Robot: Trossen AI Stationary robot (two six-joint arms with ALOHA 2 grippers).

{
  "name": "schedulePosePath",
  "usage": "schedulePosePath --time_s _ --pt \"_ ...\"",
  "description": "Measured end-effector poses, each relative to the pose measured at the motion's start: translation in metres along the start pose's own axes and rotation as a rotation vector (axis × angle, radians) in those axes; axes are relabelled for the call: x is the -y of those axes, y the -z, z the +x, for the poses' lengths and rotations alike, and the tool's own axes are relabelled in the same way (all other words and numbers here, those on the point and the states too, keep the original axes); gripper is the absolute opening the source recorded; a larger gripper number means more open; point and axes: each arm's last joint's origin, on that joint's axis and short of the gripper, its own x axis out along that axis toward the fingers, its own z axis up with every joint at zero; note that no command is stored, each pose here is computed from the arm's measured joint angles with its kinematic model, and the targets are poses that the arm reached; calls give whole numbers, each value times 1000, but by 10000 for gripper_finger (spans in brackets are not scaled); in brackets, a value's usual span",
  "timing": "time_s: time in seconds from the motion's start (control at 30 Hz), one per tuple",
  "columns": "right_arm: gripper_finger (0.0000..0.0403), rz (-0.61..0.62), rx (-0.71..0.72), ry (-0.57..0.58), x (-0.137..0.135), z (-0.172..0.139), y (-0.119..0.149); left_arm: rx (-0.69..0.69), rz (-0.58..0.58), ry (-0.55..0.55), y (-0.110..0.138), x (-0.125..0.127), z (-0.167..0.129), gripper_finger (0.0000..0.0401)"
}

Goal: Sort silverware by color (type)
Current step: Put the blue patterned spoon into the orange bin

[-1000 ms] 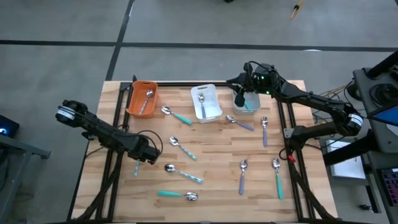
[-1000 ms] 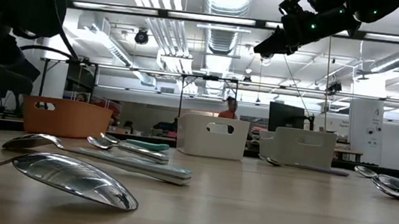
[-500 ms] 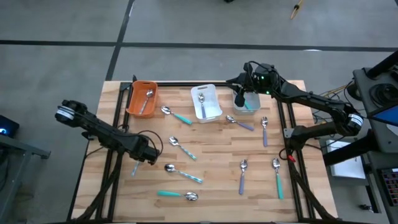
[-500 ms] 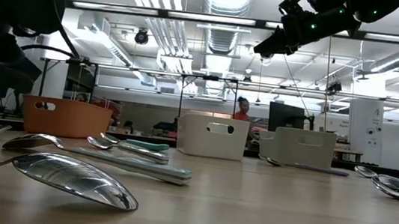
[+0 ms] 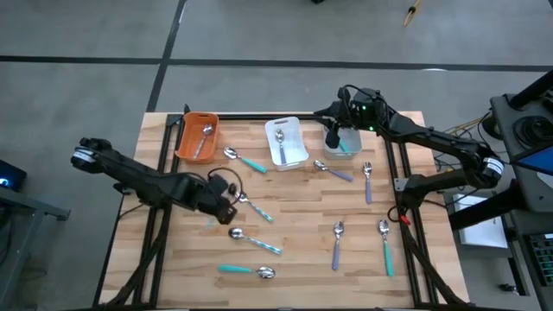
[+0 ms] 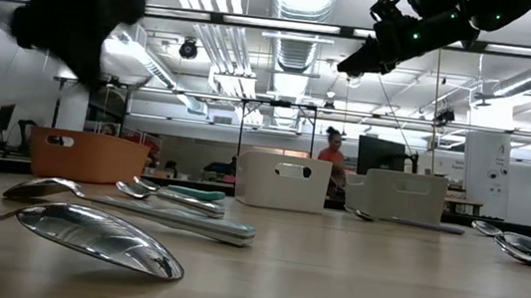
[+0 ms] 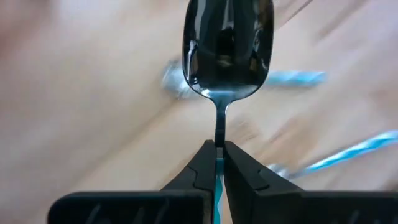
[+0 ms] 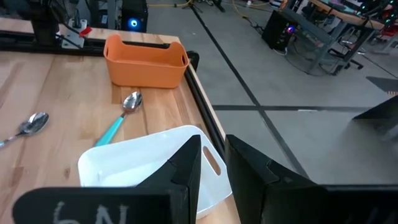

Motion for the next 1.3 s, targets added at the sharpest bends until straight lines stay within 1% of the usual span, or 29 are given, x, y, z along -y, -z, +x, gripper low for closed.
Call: schedulePosePath --time_s 0.13,0.23,0.37,0.47,0.53,0.63,0.73,0.8,0.9,0.97,1.03,1.13,1.23,1.3 --pt "66 0 -10 -3 0 6 3 171 202 95 -31 20 -21 1" --pt "66 -3 -1 0 1 11 5 280 329 162 -55 27 -32 1" --pt "66 -21 -2 0 2 16 7 359 451 231 -84 26 -37 0" --pt "66 -26 -11 -3 2 18 9 424 574 291 -101 23 -36 0" --pt "66 -25 -9 -3 2 18 9 490 651 298 -112 19 -34 0" --pt "66 3 -8 -3 2 18 8 612 714 257 -128 11 -29 0" --pt "66 62 -9 -4 2 19 9 703 735 208 -141 1 -25 0" --pt "66 122 9 -34 2 21 9 753 722 163 -149 -6 -22 0" --pt "66 223 74 -148 0 27 7 827 617 48 -158 -19 -17 0" --pt "66 277 103 -228 -2 33 7 850 540 -28 -162 -27 -13 0" --pt "72 315 115 -271 -7 42 9 856 480 -82 -164 -33 -10 0" --pt "90 354 146 -297 -13 61 13 869 423 -107 -164 -39 -5 0" --pt "113 359 227 -312 -18 80 16 888 418 -108 -162 -41 0 0" --pt "130 352 292 -300 -19 90 16 891 421 -109 -161 -41 2 0"
